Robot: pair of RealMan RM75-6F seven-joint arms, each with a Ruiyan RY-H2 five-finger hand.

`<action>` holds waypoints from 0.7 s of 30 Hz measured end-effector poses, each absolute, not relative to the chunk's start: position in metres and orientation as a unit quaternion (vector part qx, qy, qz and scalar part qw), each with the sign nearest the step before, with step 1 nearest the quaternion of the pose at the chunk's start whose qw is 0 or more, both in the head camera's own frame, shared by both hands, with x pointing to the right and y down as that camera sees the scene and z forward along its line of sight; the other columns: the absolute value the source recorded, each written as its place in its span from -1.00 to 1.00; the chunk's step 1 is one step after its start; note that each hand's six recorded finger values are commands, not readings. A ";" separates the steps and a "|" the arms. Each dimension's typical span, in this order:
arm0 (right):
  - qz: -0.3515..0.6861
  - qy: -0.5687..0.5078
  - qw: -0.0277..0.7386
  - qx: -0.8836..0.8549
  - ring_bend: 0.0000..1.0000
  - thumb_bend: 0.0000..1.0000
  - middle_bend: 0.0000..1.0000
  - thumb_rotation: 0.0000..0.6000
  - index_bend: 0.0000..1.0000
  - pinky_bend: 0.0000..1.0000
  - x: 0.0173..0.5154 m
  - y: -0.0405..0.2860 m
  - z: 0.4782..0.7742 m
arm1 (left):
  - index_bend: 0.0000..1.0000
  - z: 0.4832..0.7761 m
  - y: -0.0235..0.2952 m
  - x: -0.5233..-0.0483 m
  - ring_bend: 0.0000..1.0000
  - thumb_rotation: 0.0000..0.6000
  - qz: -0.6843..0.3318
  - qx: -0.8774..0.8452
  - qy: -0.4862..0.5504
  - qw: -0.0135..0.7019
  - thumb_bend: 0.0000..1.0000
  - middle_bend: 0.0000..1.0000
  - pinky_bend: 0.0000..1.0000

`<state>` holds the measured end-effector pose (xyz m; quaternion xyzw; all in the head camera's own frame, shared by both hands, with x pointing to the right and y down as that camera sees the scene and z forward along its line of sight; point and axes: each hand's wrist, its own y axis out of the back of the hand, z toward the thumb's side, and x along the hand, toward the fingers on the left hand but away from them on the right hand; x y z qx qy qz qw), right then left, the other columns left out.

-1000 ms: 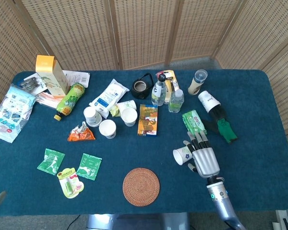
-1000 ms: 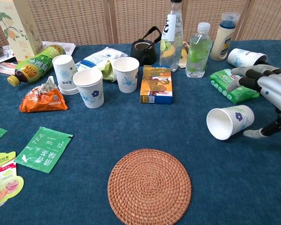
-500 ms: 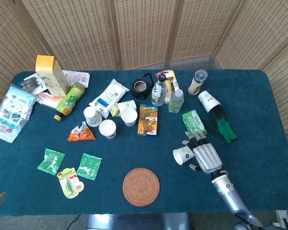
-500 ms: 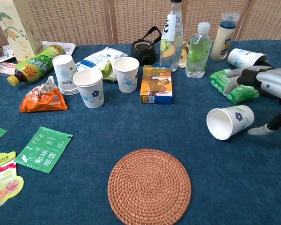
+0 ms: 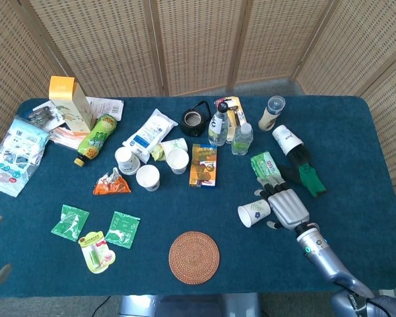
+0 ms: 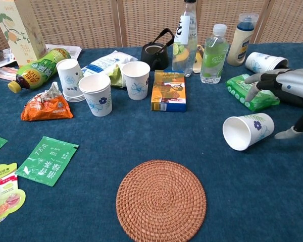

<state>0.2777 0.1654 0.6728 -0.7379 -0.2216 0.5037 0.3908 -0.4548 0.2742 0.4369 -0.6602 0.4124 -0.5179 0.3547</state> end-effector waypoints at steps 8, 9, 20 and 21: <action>0.511 -0.203 0.405 -0.731 -1.00 -0.90 -1.00 1.00 -0.45 -0.96 0.280 0.161 0.681 | -1.00 0.438 0.275 -0.454 -1.00 1.00 -0.519 -0.661 0.411 0.354 -0.33 -1.00 -1.00; 0.512 -0.202 0.404 -0.730 -1.00 -0.90 -1.00 1.00 -0.44 -0.96 0.281 0.161 0.682 | -1.00 0.438 0.275 -0.454 -1.00 1.00 -0.519 -0.661 0.411 0.354 -0.33 -1.00 -1.00; 0.516 -0.202 0.404 -0.728 -1.00 -0.78 -1.00 1.00 -0.23 -0.96 0.286 0.160 0.692 | -1.00 0.440 0.275 -0.453 -1.00 1.00 -0.522 -0.663 0.405 0.353 -0.33 -1.00 -1.00; 0.516 -0.203 0.405 -0.727 -1.00 -0.76 -1.00 1.00 -0.20 -0.96 0.286 0.160 0.693 | -1.00 0.441 0.275 -0.452 -1.00 1.00 -0.522 -0.663 0.405 0.352 -0.33 -1.00 -1.00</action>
